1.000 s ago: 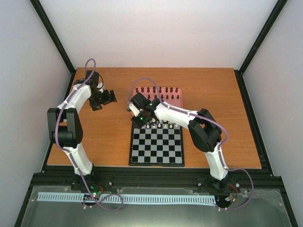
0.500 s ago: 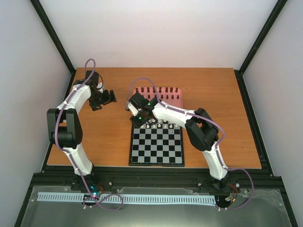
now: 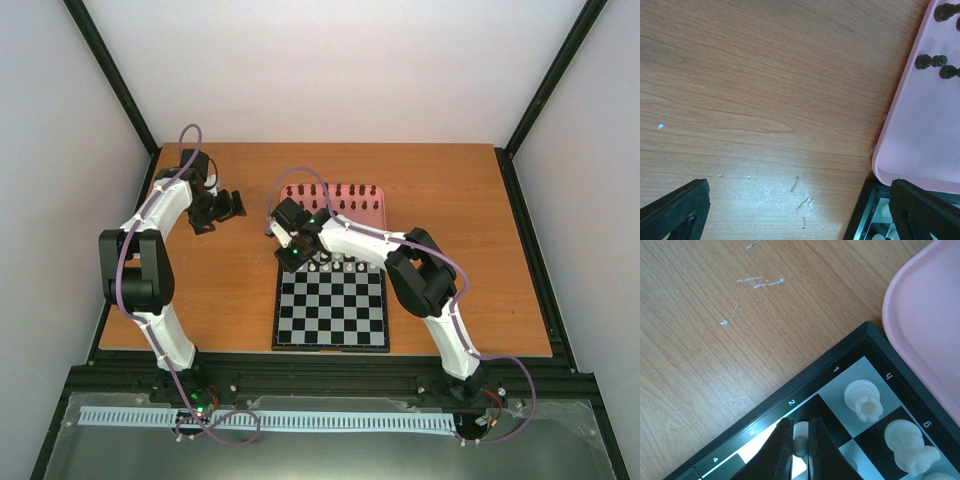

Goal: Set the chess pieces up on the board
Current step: Place the chess piece on the chessboard.

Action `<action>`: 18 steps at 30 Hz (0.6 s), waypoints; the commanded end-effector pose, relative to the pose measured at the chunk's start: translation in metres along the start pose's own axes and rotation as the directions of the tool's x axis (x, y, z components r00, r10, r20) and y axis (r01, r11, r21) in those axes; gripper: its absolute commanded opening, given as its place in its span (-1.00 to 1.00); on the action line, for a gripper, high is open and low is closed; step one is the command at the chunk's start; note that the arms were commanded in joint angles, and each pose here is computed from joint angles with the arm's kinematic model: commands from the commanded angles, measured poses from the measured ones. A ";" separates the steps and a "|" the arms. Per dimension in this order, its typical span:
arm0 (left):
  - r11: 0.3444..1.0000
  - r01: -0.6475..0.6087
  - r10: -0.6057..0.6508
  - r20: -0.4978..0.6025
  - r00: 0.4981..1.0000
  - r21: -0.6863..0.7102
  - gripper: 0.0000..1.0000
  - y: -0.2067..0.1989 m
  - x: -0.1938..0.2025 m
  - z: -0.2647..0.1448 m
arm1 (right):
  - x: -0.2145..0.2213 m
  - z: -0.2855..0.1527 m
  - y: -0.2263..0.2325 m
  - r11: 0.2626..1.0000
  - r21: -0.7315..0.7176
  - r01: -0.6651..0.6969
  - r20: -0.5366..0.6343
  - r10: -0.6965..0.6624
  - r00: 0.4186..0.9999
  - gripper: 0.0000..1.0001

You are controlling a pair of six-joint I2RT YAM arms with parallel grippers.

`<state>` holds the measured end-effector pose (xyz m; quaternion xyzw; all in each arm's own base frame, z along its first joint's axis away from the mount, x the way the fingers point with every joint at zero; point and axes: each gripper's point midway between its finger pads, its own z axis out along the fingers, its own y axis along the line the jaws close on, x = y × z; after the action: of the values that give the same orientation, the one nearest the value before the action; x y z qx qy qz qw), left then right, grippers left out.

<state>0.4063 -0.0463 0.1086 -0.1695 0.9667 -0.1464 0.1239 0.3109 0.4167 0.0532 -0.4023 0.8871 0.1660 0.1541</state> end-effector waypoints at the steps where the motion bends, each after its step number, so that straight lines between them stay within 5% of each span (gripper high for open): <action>1: 1.000 -0.009 0.008 0.031 0.999 0.013 1.00 -0.006 -0.003 -0.009 | -0.004 0.002 -0.004 1.000 0.009 -0.010 0.001 0.010 1.000 -0.82; 18: 1.000 -0.011 0.011 0.031 0.999 0.009 1.00 -0.005 -0.003 -0.009 | -0.007 -0.009 -0.002 1.000 0.004 0.009 0.010 -0.009 1.000 -0.56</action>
<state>0.4063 -0.0463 0.1086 -0.1693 0.9667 -0.1464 0.1239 0.3109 0.4139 0.0526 -0.3990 0.8895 0.1656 0.1487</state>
